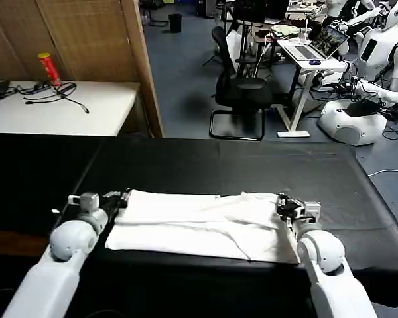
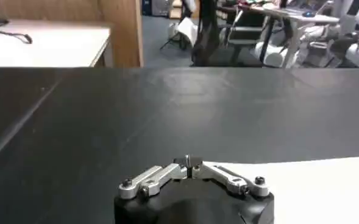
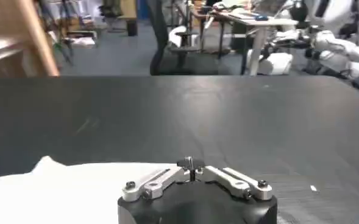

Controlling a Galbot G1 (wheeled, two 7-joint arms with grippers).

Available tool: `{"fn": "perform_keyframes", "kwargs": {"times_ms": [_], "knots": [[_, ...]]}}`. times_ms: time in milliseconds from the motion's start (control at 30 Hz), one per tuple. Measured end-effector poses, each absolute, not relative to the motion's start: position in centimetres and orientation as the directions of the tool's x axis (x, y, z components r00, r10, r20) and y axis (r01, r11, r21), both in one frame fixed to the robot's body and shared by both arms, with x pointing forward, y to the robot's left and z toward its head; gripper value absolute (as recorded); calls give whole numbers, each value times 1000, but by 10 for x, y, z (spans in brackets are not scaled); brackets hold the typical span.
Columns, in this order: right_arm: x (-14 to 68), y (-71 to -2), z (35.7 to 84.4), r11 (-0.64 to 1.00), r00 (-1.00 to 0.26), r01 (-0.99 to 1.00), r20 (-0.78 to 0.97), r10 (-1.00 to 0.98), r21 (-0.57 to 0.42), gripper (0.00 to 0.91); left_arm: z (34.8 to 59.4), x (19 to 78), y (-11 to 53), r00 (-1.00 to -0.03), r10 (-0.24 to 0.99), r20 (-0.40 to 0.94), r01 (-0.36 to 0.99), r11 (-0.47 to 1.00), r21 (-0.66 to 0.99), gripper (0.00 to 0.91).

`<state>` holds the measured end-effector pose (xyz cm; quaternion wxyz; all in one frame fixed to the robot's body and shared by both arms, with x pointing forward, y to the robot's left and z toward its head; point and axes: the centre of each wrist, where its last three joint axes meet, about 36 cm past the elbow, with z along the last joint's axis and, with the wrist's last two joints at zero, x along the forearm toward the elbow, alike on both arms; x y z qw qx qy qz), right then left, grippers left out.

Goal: Fold and organize the clothes.

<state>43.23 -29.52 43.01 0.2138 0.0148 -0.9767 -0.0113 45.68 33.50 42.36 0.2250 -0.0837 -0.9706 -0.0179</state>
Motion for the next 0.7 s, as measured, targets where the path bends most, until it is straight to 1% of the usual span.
{"fn": "perform_keyframes", "kwargs": {"times_ms": [267, 400, 567, 700], "knots": [[416, -314, 460, 999, -925, -39, 377, -44, 20, 878, 440, 447, 356, -902, 128, 412, 150, 988, 22, 878], [399, -316, 475, 996, -934, -70, 346, -84, 54, 878, 449, 432, 361, -907, 160, 391, 172, 985, -4, 878], [376, -315, 491, 993, -946, -90, 306, -108, 72, 878, 444, 400, 354, -909, 177, 377, 182, 983, -23, 878], [359, -314, 502, 992, -954, -102, 275, -118, 70, 878, 434, 381, 348, -901, 185, 392, 182, 982, -45, 878]]}}
